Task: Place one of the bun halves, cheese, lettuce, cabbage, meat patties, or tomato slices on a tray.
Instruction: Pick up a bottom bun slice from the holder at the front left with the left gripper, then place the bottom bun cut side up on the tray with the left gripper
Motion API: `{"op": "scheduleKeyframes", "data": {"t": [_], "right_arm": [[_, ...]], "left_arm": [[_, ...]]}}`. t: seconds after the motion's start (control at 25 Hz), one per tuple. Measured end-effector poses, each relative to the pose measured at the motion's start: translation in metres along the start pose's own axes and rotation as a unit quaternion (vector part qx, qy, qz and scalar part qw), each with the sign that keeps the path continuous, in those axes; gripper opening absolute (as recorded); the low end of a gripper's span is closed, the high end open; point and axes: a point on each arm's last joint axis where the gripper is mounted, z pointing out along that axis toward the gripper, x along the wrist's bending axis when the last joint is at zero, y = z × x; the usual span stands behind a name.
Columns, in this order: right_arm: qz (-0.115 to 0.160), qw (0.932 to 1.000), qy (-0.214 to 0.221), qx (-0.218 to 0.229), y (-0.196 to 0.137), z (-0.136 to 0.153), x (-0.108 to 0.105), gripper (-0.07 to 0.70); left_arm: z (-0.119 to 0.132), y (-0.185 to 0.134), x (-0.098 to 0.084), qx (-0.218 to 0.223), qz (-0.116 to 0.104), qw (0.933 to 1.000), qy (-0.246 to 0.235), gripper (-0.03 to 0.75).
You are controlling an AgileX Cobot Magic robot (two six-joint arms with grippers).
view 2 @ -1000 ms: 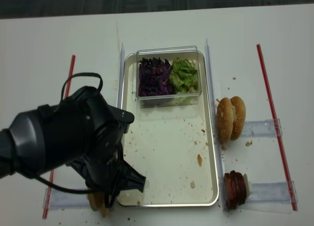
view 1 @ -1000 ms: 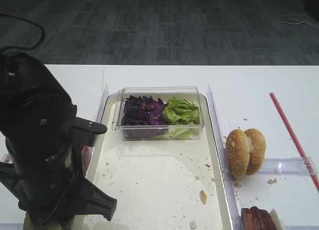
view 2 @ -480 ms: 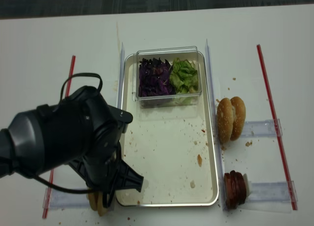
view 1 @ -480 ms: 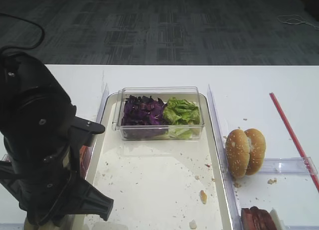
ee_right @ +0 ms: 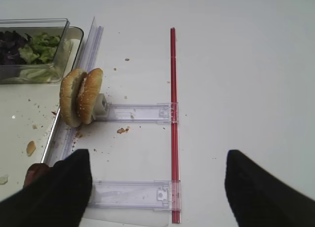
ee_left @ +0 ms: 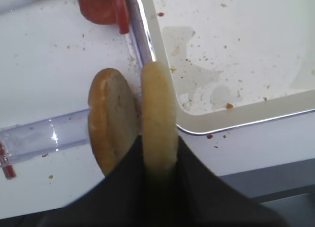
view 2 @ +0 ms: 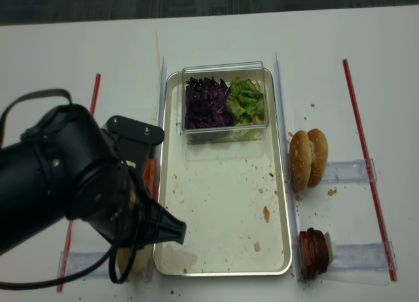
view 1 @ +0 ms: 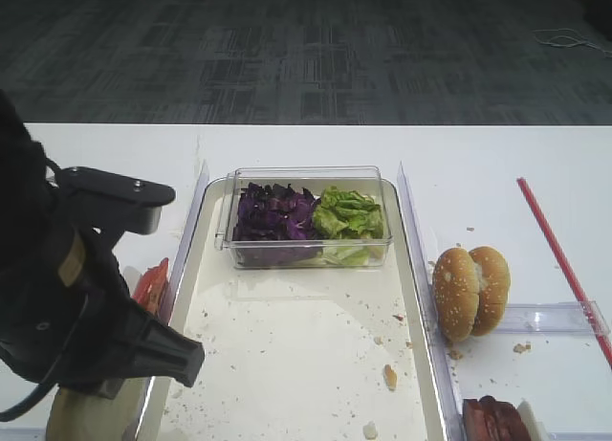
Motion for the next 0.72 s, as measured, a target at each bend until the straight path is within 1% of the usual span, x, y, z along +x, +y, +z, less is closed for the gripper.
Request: {"op": "scheduleKeyframes", "data": {"t": [0.08, 0.2, 0.32, 0.4, 0.48, 0.6, 0.68, 0.72], "right_arm": [[0.000, 1.0000, 0.000, 0.000, 0.000, 0.000, 0.000, 0.589], [0.000, 1.0000, 0.000, 0.000, 0.000, 0.000, 0.000, 0.589], [0.000, 1.0000, 0.000, 0.000, 0.000, 0.000, 0.000, 0.589], [0.000, 1.0000, 0.000, 0.000, 0.000, 0.000, 0.000, 0.589], [0.000, 1.0000, 0.000, 0.000, 0.000, 0.000, 0.000, 0.589], [0.000, 1.0000, 0.000, 0.000, 0.000, 0.000, 0.000, 0.589], [0.000, 1.0000, 0.000, 0.000, 0.000, 0.000, 0.000, 0.589], [0.000, 1.0000, 0.000, 0.000, 0.000, 0.000, 0.000, 0.589]], "left_arm": [[-0.007, -0.001, 0.002, -0.013, -0.002, 0.9999, -0.009, 0.099], [-0.010, 0.000, -0.001, -0.028, -0.007, 0.9990, -0.033, 0.099], [-0.012, 0.003, -0.012, -0.047, -0.010, 0.9943, -0.095, 0.099], [-0.015, 0.006, -0.021, -0.066, -0.013, 0.9864, -0.150, 0.099], [-0.017, 0.009, -0.028, -0.079, -0.014, 0.9783, -0.191, 0.098], [-0.023, 0.012, -0.039, -0.101, -0.014, 0.9620, -0.253, 0.098], [-0.027, 0.015, -0.044, -0.115, -0.013, 0.9512, -0.286, 0.098], [-0.028, 0.016, -0.045, -0.121, -0.013, 0.9475, -0.296, 0.098]]}}
